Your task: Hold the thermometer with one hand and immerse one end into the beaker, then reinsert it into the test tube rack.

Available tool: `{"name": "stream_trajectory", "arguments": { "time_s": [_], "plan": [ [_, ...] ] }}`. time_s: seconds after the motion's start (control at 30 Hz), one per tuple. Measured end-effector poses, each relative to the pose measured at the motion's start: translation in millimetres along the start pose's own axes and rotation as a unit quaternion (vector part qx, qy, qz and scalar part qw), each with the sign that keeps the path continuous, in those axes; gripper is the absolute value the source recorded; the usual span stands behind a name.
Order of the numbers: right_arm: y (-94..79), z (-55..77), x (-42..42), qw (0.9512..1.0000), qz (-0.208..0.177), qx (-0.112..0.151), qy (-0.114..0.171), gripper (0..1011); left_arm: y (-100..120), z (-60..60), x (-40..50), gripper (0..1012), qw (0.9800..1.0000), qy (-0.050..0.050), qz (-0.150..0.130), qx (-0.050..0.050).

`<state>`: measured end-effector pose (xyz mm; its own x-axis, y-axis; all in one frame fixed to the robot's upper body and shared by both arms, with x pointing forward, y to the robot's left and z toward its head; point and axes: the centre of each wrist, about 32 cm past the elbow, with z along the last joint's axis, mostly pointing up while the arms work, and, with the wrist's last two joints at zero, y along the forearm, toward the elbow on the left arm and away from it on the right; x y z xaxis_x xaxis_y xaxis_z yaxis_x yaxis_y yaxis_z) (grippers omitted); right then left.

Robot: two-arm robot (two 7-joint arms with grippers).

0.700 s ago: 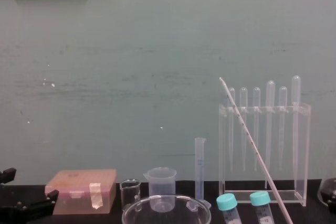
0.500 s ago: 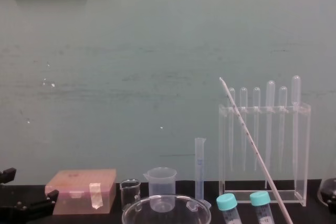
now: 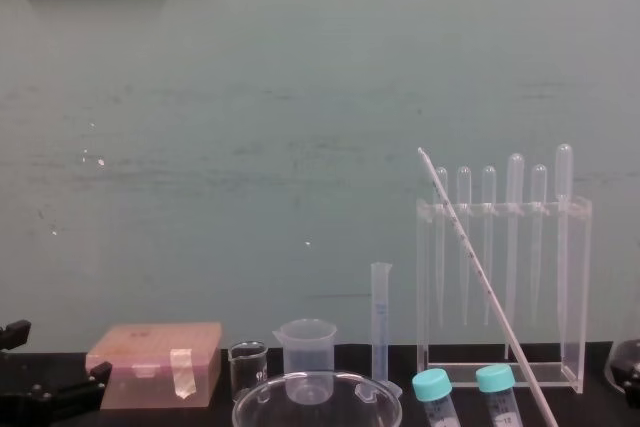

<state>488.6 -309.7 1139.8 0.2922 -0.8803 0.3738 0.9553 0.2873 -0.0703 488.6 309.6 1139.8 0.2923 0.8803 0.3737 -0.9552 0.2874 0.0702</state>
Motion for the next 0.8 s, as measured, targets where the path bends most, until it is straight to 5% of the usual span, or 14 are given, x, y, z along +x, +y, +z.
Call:
{"name": "stream_trajectory", "arguments": {
  "time_s": [0.8],
  "plan": [
    [0.0,0.0,0.0,1.0,0.0,0.0,0.0,1003,0.0,0.0,0.0,1008,1.0,0.0,0.0,0.0]
  ]
}}
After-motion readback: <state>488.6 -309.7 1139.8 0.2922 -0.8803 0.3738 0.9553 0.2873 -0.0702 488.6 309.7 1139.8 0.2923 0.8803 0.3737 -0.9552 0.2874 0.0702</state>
